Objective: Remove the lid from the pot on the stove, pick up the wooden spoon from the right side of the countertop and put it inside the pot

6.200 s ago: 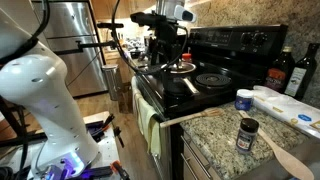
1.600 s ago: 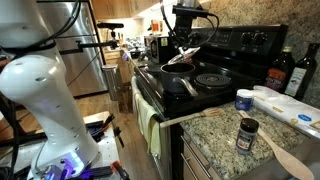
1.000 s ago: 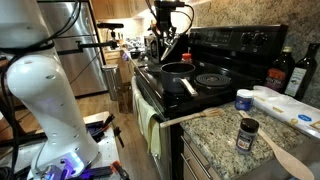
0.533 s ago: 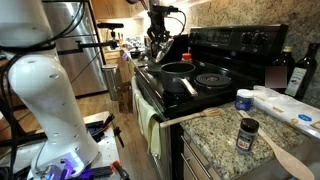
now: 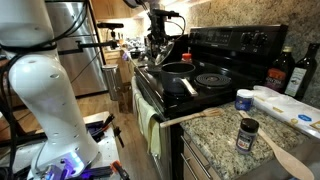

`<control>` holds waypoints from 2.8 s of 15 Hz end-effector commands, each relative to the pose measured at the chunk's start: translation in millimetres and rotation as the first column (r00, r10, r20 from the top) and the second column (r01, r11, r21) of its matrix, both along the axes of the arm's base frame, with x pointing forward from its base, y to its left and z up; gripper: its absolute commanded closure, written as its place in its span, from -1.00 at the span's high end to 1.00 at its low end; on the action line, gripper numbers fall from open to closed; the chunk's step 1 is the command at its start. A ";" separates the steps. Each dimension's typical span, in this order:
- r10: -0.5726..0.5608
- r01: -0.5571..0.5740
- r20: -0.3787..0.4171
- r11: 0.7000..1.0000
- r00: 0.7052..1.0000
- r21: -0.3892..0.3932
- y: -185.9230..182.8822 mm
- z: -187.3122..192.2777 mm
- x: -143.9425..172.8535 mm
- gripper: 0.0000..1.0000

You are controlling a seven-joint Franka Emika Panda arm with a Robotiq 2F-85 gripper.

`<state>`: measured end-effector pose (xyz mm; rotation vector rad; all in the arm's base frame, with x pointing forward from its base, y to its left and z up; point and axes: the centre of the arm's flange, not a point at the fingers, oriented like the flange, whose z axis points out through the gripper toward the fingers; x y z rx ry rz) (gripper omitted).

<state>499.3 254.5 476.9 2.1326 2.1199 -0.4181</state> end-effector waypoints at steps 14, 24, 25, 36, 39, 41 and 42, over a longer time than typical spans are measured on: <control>0.169 -0.153 -0.235 0.984 0.957 0.086 98.6 -139.0 47.2 -0.81; 0.003 0.008 -0.215 0.999 0.977 0.051 71.2 -174.0 72.5 0.20; -0.005 0.016 -0.203 0.998 0.979 0.054 70.1 -175.0 73.1 0.35; -0.276 0.244 0.167 0.951 0.946 0.189 66.0 -115.1 46.9 1.00; -0.394 0.360 0.203 0.914 0.896 0.186 50.5 -85.7 16.0 1.00; -0.498 0.470 0.201 0.866 0.843 0.172 32.7 -57.8 -7.9 1.00; -0.544 0.516 0.207 0.838 0.813 0.176 23.0 -44.0 -15.4 1.00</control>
